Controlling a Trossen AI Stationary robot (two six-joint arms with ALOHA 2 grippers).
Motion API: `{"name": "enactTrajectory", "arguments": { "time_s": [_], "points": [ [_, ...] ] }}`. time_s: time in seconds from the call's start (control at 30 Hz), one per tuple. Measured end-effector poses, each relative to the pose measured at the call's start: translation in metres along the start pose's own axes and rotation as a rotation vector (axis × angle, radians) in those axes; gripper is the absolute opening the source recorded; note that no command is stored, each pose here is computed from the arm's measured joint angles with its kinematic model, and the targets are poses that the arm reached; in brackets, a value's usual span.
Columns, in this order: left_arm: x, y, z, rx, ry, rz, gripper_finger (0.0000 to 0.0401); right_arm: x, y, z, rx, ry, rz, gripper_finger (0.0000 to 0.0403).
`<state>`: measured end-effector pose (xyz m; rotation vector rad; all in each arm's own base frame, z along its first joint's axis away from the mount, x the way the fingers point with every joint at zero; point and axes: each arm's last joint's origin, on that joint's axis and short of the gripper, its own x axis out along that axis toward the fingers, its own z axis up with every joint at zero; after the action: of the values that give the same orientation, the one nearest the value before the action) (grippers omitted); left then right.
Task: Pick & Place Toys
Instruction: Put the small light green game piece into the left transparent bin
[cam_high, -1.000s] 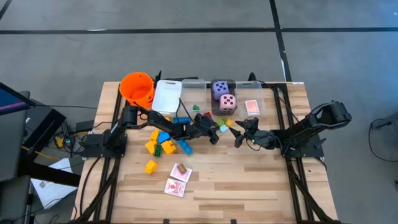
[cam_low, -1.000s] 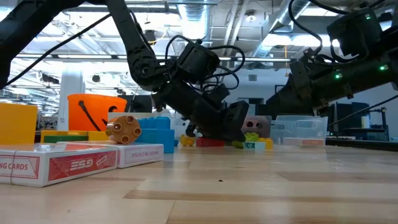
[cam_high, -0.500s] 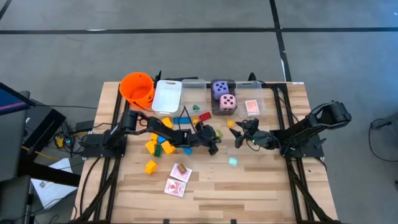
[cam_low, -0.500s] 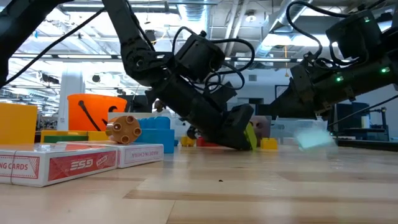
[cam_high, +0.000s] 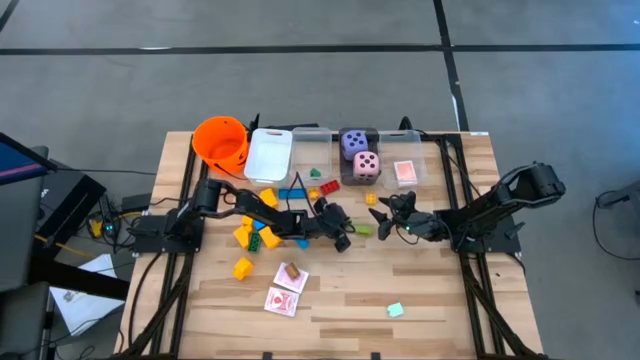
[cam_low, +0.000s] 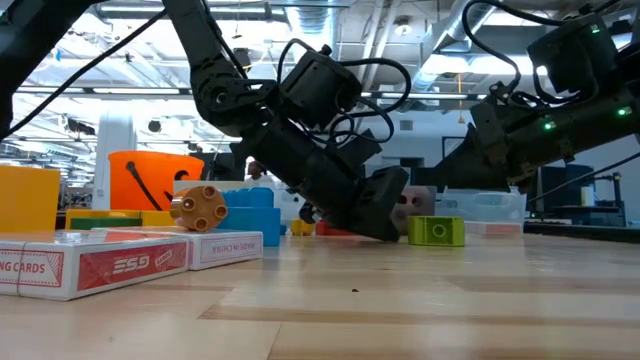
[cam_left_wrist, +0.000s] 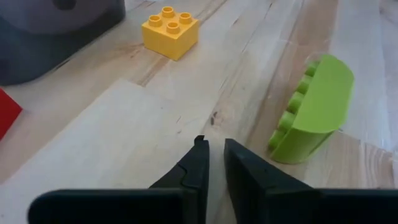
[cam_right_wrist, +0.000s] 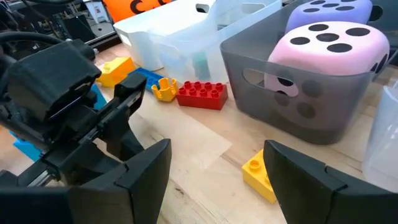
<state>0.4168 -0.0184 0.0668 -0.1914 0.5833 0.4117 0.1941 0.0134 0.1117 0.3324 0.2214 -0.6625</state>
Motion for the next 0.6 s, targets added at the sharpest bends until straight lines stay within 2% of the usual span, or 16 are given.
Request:
{"name": "enactTrajectory", "arguments": {
  "time_s": [0.2, 0.37, 0.6],
  "points": [
    [0.000, -0.001, 0.000, 0.082, 0.004, -0.016, 0.0063, 0.000, -0.001, -0.001, -0.005, 0.012, -0.007, 0.0249],
    [-0.004, -0.001, 0.001, 0.102, 0.046, -0.023, 0.0114, 0.000, -0.001, -0.002, -0.007, 0.014, -0.007, 0.0249],
    [-0.033, 0.003, 0.017, 0.149, 0.169, -0.029, 0.0195, 0.000, -0.002, -0.003, -0.006, 0.029, -0.016, 0.0249]
  ]
}}
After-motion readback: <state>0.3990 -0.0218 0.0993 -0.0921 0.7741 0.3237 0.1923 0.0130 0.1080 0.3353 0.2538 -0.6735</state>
